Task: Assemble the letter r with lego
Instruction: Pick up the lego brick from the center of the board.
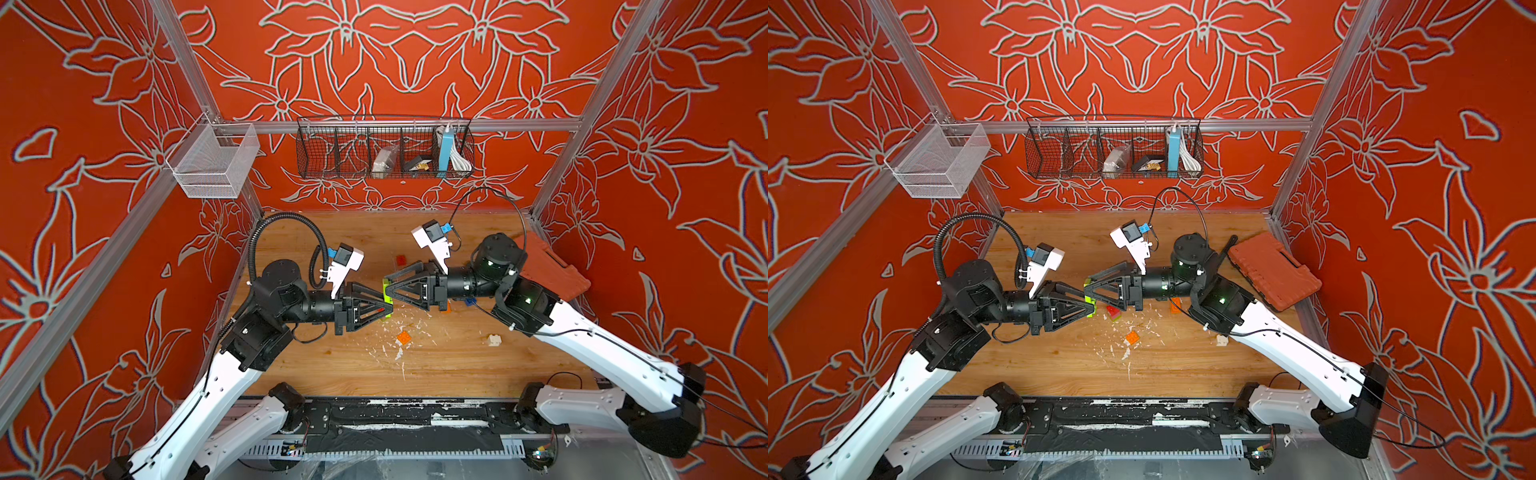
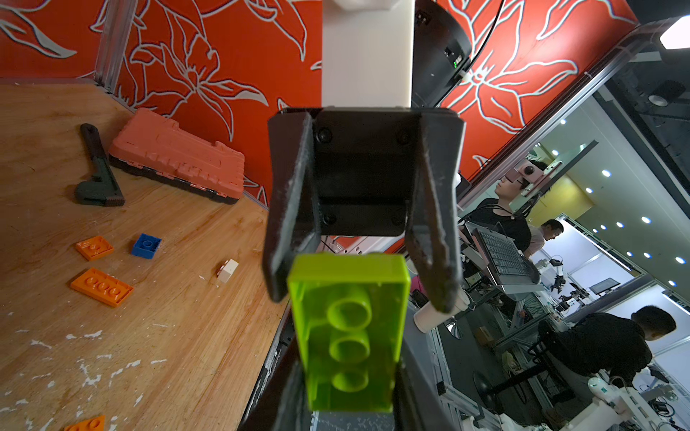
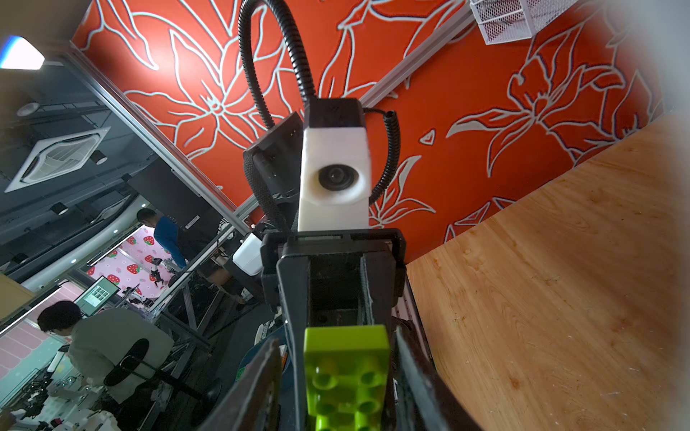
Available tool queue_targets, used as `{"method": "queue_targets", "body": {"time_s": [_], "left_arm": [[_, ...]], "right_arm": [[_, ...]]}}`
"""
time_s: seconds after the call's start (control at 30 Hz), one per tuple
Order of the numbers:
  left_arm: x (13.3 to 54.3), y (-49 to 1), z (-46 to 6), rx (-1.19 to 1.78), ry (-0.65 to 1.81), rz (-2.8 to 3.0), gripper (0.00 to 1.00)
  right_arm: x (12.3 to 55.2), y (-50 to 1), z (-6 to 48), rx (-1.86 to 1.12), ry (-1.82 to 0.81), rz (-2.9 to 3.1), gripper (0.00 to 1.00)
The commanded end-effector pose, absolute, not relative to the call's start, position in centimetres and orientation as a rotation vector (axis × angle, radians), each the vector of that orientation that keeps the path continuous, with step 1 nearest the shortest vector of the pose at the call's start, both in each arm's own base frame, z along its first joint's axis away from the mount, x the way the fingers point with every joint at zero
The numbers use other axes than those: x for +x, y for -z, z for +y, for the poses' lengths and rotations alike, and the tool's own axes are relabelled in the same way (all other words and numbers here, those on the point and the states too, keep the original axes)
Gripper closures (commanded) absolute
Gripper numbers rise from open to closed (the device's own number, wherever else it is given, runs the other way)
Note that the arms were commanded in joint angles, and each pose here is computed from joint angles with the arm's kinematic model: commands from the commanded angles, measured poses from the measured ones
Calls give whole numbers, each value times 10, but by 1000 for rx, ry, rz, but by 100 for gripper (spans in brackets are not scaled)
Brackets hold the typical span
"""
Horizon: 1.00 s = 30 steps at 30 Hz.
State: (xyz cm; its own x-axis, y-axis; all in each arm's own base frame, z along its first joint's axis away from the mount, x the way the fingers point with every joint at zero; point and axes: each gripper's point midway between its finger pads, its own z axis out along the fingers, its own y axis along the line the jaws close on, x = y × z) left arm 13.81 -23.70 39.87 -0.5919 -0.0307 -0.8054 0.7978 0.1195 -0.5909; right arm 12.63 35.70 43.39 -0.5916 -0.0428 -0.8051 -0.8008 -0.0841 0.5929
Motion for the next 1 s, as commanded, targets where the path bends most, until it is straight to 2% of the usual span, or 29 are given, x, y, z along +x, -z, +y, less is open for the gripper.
{"method": "queue_targets", "body": {"time_s": [0.0,0.37,0.83,0.9,0.97], "left_arm": [[132,-412,-234,779,1526,1664,100],[132,-411,-235,777,1526,1669,100],[135,-412,-235,771,1522,1669,100],[135,-412,-235,771,1519,1665,83],[136,-411,-235,759,1518,1672,57]], "right_arm": [[126,-433,358,-918,-1725,1620,51],[127,-431,359,-917,-1727,1628,66],[127,-429,358,-919,-1710,1638,77],[128,-429,356,-917,-1691,1639,80],[128,-430,354,-919,-1676,1633,83]]}}
